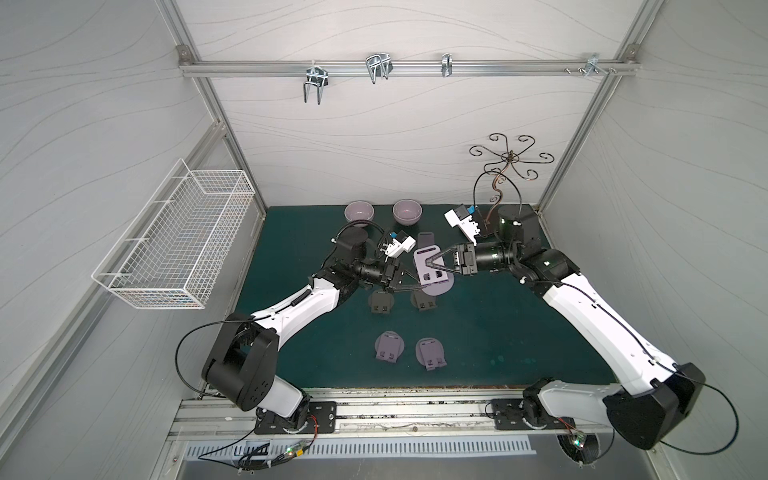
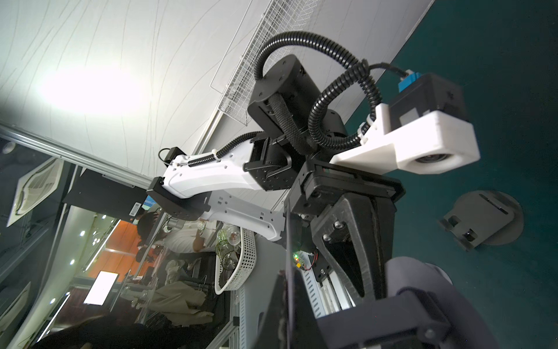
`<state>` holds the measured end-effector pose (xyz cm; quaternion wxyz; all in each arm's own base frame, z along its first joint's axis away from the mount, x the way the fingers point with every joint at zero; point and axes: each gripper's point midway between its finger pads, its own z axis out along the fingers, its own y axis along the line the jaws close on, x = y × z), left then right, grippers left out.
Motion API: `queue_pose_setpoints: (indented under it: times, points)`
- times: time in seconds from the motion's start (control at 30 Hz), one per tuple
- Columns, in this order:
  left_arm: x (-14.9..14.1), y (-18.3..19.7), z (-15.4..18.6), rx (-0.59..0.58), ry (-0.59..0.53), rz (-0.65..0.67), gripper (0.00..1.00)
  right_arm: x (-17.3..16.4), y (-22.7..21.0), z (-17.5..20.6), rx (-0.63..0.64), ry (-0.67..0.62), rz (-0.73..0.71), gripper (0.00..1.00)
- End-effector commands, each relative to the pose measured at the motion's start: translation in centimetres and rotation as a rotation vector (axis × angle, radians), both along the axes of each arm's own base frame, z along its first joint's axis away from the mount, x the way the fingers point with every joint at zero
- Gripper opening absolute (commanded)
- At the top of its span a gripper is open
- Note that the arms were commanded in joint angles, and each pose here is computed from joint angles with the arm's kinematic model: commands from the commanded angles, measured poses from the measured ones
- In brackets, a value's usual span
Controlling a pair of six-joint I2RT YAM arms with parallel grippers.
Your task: Open the phone stand
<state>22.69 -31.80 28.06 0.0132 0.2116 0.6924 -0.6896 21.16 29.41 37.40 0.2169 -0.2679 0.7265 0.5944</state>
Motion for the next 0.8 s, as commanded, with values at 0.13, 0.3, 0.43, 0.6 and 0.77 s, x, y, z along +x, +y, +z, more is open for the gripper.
queue_pose_setpoints:
  times: [0.13,0.3,0.43,0.6,0.77]
  points:
    - [-3.5,-0.8,-2.8,0.074,0.165,-0.088,0.0,5.0,-1.3,9.1,0.179,-0.514,-0.309,0.0]
    - [-3.9,-0.5,-3.4,0.092,0.197,-0.091,0.0,6.0,-1.9,10.0,0.221,-0.563,-0.388,0.0]
    - [-4.4,-0.2,-4.3,0.114,0.231,-0.084,0.0,6.5,-3.1,10.1,0.219,-0.618,-0.476,0.0]
    - [-4.8,0.1,-5.1,0.132,0.261,-0.073,0.0,7.1,-4.1,9.9,0.21,-0.672,-0.554,0.0]
    - [-5.2,0.5,-4.6,0.141,0.279,-0.055,0.0,8.7,-5.6,8.9,0.172,-0.78,-0.682,0.0]
